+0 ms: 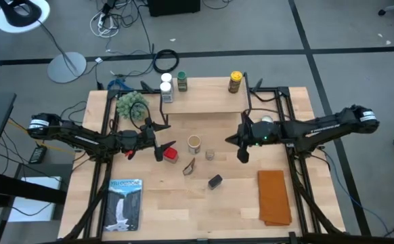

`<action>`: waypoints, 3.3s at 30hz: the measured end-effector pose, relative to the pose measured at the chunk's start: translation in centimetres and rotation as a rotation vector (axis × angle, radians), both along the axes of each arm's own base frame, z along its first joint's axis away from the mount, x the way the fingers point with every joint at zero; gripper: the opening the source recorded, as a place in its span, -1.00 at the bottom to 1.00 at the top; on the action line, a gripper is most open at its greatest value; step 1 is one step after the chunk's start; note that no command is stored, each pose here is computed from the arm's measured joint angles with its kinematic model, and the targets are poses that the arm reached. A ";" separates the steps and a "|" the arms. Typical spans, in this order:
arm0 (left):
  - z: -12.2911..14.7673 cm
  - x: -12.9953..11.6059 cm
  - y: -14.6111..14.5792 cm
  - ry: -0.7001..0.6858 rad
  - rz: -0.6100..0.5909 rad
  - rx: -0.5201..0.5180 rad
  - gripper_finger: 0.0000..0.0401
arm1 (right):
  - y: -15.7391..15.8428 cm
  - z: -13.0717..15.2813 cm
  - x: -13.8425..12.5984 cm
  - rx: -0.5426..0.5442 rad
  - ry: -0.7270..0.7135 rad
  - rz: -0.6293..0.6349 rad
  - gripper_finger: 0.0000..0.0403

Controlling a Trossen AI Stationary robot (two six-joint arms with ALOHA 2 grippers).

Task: Shelf spices
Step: Put the gold seasoning bottle on the shelf

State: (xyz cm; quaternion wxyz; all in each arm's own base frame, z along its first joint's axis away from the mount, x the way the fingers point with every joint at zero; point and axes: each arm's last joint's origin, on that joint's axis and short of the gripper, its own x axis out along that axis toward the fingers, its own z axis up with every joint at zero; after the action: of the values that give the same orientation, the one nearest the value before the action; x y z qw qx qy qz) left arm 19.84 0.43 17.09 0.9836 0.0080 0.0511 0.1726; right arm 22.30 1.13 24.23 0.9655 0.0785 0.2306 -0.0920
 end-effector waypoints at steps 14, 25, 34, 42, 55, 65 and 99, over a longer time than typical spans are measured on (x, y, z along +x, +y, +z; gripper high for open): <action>0.0 0.0 0.0 -0.001 0.001 -0.008 0.78 | -0.2 -1.5 2.4 -0.089 -0.180 0.030 -0.93; 0.0 0.0 0.0 0.000 0.001 -0.005 0.78 | -1.3 -1.3 3.7 -0.144 -0.172 0.051 -0.39; 0.0 0.0 0.0 -0.006 0.003 -0.027 0.78 | -1.6 -0.5 4.5 -0.240 -0.163 0.113 0.48; -0.1 0.0 0.0 -0.004 -0.003 -0.028 0.78 | -1.4 -0.2 8.6 -0.322 -0.094 0.275 0.87; -0.1 0.1 -0.3 -0.003 -0.088 -0.038 0.78 | -2.8 0.2 16.1 -0.394 0.337 0.523 0.67; 0.0 0.1 -0.3 -0.009 -0.091 -0.038 0.78 | -4.1 -1.9 19.4 -0.443 0.473 0.598 0.63; 0.0 0.1 -0.3 -0.007 -0.090 -0.034 0.78 | -2.2 3.8 13.2 -0.177 0.700 0.166 0.54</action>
State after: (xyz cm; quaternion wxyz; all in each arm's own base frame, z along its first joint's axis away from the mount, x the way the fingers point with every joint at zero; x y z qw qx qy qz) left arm 19.92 0.17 17.08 0.9906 -0.0068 0.0503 0.1271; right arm 35.52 -1.04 28.04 0.8354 -0.0605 0.5435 -0.0543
